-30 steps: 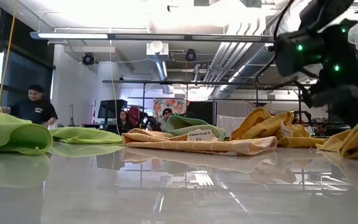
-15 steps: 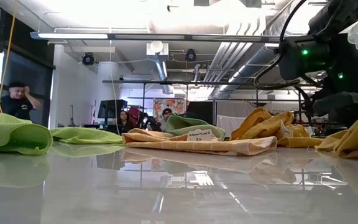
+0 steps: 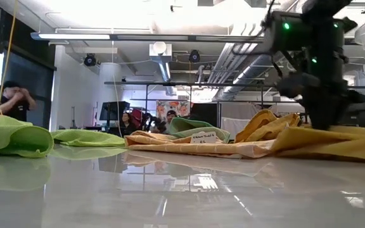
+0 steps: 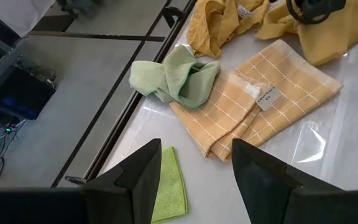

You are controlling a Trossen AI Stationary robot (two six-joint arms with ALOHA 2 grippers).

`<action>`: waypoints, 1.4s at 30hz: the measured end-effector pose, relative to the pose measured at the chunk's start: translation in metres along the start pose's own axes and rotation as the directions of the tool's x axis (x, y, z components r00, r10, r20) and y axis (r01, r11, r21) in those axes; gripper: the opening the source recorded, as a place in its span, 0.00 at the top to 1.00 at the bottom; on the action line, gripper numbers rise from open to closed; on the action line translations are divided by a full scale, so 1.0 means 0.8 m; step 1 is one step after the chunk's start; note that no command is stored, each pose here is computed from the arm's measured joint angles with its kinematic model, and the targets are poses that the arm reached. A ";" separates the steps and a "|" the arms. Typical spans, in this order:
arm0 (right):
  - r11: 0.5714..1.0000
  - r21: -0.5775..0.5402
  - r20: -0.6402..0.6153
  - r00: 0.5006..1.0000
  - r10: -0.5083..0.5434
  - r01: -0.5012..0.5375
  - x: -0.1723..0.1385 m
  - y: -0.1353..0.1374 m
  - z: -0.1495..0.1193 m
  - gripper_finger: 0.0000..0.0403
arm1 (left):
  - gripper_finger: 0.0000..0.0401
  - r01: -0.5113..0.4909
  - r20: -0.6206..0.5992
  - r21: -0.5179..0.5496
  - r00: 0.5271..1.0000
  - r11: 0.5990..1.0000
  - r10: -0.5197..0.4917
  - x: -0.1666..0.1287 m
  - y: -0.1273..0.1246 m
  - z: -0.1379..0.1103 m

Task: Sort microfiber towel by color & place in baskets
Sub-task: Put the bottom yellow microfiber towel into the right transparent bin

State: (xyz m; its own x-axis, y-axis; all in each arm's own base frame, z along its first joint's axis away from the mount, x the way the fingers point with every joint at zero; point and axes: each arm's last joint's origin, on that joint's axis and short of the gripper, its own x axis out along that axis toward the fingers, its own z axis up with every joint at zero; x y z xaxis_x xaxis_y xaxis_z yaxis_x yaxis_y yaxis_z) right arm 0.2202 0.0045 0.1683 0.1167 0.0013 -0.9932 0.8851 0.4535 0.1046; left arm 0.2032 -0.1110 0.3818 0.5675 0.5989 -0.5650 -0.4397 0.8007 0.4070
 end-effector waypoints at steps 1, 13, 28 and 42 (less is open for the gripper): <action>1.000 -0.001 0.015 1.000 0.009 -0.009 -0.005 0.004 0.002 0.93 | 0.54 0.000 0.000 0.000 1.000 1.000 0.000 0.000 0.000 0.000; 0.990 -0.067 0.240 0.961 0.139 -0.126 -0.082 0.052 0.031 0.96 | 0.54 -0.001 0.001 0.027 1.000 1.000 0.001 0.000 0.000 0.000; 0.962 -0.202 0.531 0.805 0.264 -0.183 -0.261 0.086 0.014 0.97 | 0.54 -0.001 0.001 0.028 1.000 1.000 0.001 0.000 0.000 0.000; 0.804 -0.494 0.378 0.751 0.541 -0.331 -0.368 0.076 -0.084 0.97 | 0.54 -0.001 0.001 0.009 1.000 1.000 0.001 0.000 0.000 0.000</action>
State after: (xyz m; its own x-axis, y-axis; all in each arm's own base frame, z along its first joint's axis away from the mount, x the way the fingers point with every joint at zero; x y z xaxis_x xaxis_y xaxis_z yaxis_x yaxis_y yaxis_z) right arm 0.2093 0.0916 0.4633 0.7371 -0.0902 -0.6697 0.4507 0.8041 0.3877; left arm 0.2033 -0.1112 0.3817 0.5680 0.5993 -0.5641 -0.4335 0.8005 0.4139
